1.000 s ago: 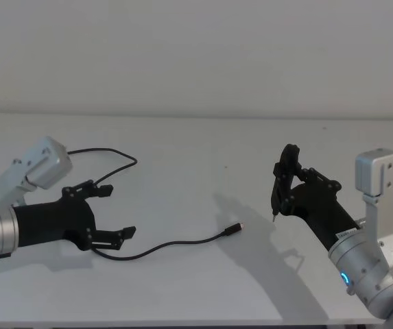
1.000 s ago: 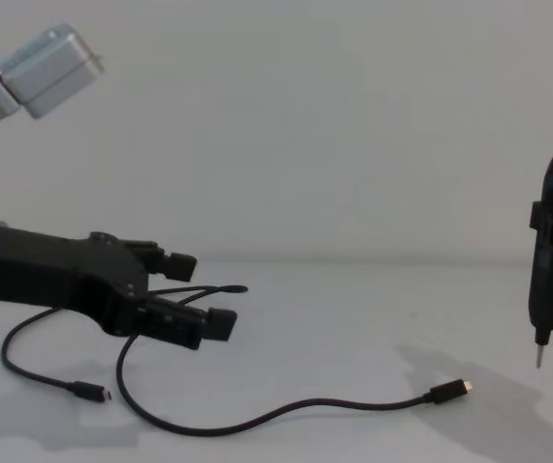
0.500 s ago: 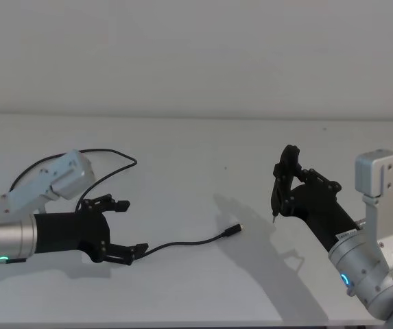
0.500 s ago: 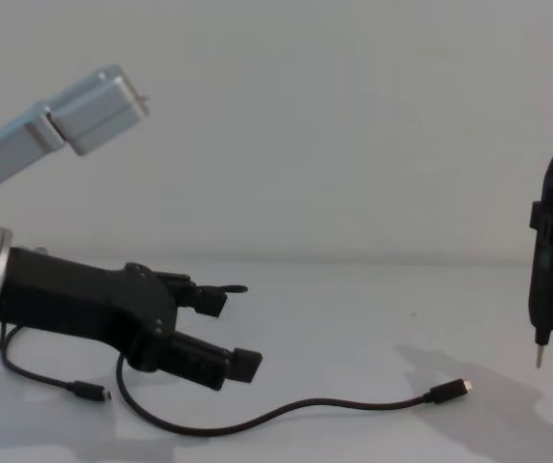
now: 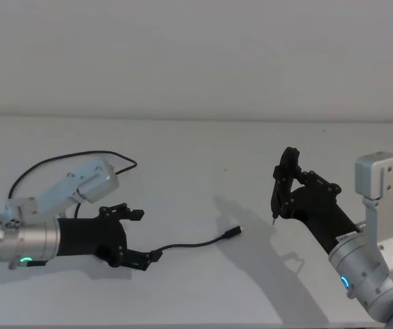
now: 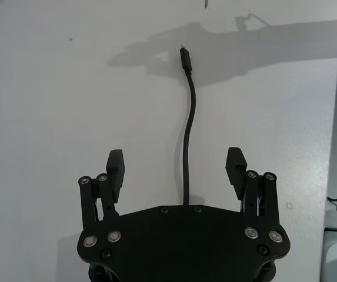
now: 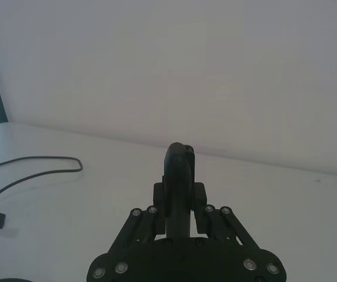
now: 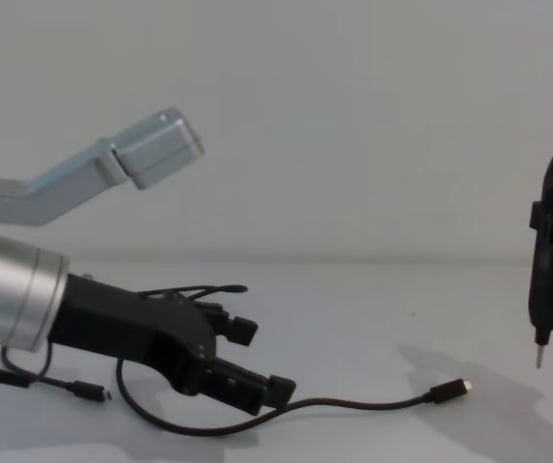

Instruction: Pick up the data cable with the one hand.

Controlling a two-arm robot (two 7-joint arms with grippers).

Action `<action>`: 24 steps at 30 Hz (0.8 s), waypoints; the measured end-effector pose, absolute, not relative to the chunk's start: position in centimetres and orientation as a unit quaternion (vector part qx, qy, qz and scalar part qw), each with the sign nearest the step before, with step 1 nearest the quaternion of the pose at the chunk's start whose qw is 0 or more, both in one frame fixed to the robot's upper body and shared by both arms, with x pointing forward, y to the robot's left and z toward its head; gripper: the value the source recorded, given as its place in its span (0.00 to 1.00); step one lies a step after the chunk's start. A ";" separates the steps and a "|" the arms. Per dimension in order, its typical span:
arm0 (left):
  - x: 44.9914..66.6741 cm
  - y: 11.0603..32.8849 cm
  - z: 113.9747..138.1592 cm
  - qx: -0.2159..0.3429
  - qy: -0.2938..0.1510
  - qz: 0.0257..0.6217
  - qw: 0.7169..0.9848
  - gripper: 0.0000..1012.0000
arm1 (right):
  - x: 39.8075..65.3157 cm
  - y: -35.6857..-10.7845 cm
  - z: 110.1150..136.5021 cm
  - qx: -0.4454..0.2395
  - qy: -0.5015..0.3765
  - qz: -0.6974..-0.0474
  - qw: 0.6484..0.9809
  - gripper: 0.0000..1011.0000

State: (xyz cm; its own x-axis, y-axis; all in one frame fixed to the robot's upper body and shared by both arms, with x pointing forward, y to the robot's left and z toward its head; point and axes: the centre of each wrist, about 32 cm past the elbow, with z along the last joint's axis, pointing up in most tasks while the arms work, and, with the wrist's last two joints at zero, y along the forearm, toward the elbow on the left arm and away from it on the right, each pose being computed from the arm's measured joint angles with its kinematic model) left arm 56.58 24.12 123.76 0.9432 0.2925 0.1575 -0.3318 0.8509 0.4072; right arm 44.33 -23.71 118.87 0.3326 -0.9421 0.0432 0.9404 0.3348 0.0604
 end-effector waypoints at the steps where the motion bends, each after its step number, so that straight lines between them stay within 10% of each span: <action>1: 56.7 23.9 123.7 0.221 -0.042 0.162 0.961 0.99 | 44.3 -23.7 118.9 0.012 -0.035 -0.577 0.816 0.27; 24: 58.5 21.4 122.7 0.234 -0.015 0.172 0.957 0.99 | 44.3 -23.7 118.9 0.012 -0.035 -0.577 0.816 0.27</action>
